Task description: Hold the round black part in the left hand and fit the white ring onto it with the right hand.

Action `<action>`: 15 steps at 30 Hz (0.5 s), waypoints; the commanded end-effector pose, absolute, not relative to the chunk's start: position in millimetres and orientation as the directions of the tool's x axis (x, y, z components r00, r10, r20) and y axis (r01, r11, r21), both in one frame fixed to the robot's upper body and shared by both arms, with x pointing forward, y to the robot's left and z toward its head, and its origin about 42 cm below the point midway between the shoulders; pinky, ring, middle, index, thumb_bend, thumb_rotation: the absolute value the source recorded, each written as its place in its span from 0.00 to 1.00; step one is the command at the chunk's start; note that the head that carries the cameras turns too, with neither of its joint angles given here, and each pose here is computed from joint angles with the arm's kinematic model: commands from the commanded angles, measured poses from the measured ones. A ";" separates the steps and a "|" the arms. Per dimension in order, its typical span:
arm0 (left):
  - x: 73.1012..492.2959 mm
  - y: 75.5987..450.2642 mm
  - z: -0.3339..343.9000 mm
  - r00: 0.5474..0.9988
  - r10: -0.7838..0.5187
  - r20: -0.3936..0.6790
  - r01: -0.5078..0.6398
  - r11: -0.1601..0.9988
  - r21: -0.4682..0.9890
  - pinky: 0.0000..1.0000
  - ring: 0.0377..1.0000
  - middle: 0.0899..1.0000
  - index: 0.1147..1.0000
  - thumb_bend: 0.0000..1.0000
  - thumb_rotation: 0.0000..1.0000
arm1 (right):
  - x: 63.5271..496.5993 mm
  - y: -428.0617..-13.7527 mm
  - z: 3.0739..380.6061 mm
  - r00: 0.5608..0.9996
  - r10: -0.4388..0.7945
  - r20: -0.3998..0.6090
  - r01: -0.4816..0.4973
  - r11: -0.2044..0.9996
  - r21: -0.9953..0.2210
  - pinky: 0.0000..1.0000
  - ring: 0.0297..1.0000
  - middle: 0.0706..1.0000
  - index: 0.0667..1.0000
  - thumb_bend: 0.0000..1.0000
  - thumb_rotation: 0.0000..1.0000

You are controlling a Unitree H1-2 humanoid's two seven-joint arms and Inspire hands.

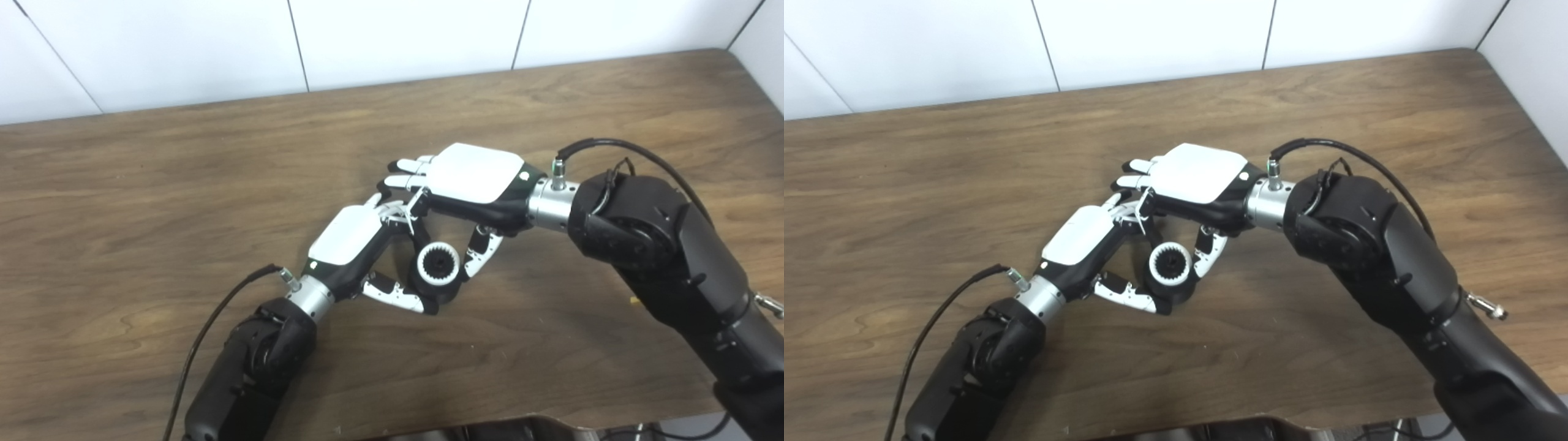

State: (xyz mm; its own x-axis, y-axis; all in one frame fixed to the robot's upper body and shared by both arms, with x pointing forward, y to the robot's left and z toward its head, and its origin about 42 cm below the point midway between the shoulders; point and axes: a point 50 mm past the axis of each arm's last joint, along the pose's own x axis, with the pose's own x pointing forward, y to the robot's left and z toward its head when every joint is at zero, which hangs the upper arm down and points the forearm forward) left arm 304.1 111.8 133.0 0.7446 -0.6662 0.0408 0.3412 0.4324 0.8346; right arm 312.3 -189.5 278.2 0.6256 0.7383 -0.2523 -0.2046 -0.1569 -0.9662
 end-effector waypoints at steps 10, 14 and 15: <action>307.4 109.8 152.6 0.730 -0.672 0.129 0.288 0.474 0.832 1.00 0.89 0.84 0.41 0.52 0.05 | 314.9 -190.7 284.5 0.641 0.728 -0.243 -0.169 -0.174 -0.970 0.93 1.00 0.96 0.45 0.51 0.14; 306.8 110.8 153.2 0.731 -0.671 0.125 0.293 0.474 0.831 1.00 0.89 0.84 0.41 0.52 0.05 | 315.3 -190.3 284.9 0.644 0.726 -0.242 -0.169 -0.174 -0.970 0.93 1.00 0.95 0.46 0.51 0.14; 306.8 111.1 153.2 0.731 -0.670 0.127 0.291 0.475 0.830 1.00 0.89 0.84 0.41 0.52 0.05 | 315.4 -190.2 285.1 0.646 0.723 -0.245 -0.170 -0.177 -0.970 0.93 1.00 0.96 0.46 0.51 0.14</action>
State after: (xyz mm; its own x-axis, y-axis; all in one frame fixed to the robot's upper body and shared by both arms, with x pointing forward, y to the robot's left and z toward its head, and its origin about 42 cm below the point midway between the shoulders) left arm 303.8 112.0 133.9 0.7425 -0.6682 0.0471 0.3428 0.4395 0.8303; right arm 313.0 -190.6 274.4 0.6389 0.7187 -0.2743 -0.2081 -0.1819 -0.9611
